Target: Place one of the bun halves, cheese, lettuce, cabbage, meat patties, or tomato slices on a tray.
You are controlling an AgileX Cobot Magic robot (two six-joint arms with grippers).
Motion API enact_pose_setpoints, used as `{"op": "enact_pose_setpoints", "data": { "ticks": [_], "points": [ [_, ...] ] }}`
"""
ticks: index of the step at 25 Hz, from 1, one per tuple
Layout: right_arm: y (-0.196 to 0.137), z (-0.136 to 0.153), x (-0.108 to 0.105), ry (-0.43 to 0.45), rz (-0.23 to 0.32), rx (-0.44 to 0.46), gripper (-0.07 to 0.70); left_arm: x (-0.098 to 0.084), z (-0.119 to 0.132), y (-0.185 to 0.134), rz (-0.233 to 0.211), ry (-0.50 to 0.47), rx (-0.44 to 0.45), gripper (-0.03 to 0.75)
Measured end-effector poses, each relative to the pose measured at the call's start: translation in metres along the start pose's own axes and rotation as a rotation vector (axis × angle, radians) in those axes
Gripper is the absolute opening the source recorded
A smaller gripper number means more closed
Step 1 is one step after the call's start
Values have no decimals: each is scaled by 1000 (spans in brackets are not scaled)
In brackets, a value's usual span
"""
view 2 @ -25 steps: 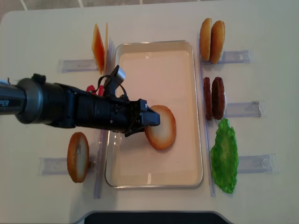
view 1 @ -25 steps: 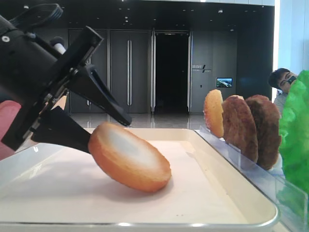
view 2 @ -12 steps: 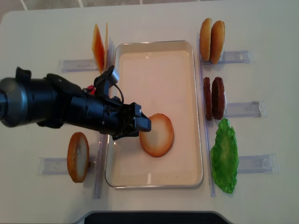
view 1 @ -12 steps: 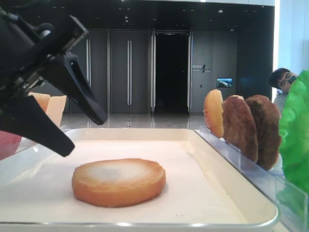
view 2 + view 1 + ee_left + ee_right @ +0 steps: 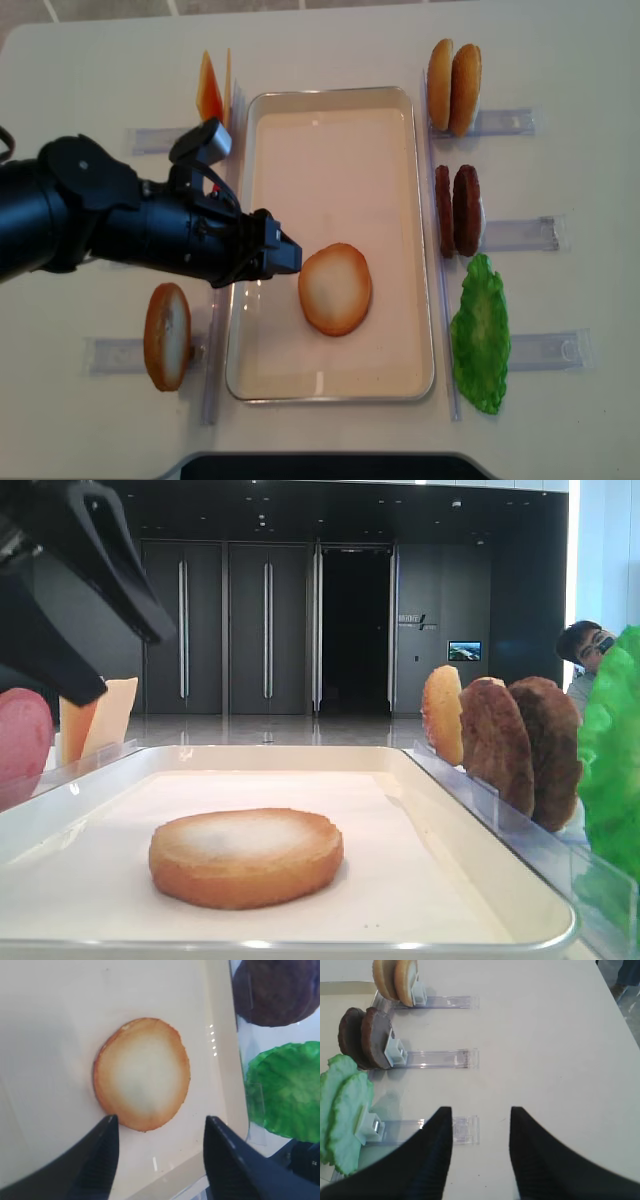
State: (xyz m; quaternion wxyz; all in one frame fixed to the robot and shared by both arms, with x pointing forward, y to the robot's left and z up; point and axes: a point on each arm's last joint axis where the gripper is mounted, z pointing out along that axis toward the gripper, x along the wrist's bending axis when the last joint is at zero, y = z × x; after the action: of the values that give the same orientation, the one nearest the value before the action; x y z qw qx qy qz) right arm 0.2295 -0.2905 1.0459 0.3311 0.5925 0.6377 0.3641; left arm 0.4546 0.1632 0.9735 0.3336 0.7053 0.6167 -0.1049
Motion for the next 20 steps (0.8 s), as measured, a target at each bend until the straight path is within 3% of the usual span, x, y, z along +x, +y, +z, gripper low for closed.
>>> {"op": "enact_pose_setpoints", "data": {
  "ticks": [6,10,15,20],
  "points": [
    [0,0,0,0,0,0,296,-24,-46,8,84,14,-83,412],
    [0,0,0,0,0,0,296,-35,-79,15,172,115,-90,412],
    [0,0,0,0,0,0,296,-31,-113,22,243,360,-84,411],
    [0,0,0,0,0,0,296,-15,-127,22,238,593,-32,411]
  ]
}}
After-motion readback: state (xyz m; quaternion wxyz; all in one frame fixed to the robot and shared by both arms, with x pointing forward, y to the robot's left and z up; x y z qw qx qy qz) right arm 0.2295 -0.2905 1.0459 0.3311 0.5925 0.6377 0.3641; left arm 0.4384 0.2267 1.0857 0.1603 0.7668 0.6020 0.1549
